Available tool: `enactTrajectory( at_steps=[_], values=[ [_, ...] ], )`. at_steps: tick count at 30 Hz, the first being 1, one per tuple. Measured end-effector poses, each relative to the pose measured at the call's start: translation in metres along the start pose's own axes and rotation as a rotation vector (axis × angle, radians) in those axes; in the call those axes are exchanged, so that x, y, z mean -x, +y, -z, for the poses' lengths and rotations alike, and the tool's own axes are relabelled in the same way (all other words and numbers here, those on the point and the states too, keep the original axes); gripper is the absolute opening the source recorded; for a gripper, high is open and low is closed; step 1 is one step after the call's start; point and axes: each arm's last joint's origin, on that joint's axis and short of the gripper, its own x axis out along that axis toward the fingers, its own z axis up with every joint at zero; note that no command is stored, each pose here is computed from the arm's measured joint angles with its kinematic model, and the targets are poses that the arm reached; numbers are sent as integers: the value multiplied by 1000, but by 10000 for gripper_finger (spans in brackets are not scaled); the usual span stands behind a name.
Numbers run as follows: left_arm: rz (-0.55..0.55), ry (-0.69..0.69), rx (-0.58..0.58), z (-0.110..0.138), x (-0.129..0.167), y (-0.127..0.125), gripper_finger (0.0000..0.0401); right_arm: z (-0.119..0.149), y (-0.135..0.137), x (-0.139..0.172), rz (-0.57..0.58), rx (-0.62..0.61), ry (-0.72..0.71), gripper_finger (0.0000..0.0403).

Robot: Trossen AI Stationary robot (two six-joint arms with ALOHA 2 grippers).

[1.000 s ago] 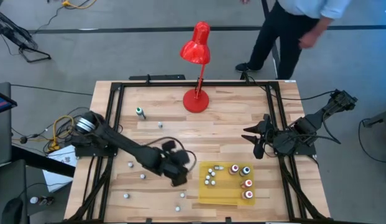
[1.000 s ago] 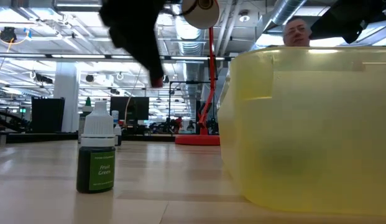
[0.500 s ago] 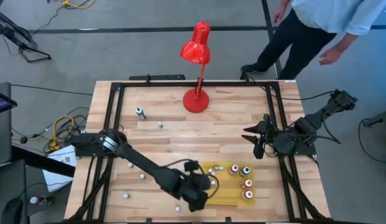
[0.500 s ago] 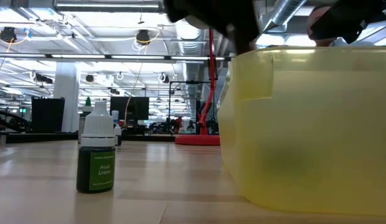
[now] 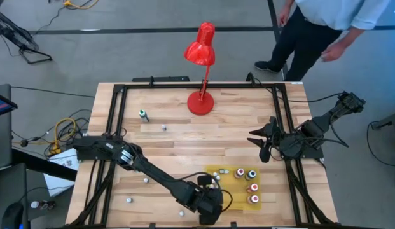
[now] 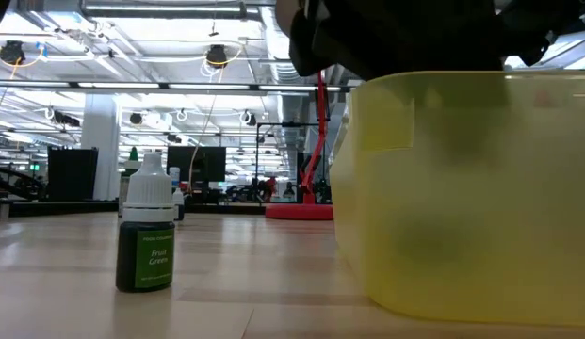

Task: Pick & Place food coloring
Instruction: Put the orange food coloring into the yellow bin

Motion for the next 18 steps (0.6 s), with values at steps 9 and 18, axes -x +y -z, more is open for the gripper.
enactTrajectory(
  at_steps=[9, 18],
  values=[
    [7, 80, -13, 8, -11, 5, 59, 0, 0, 0, 0, 1, 1, 129],
    [14, 113, -35, 9, -19, 10, 69, 0, 0, 0, 0, 0, 0, 129]
  ],
)
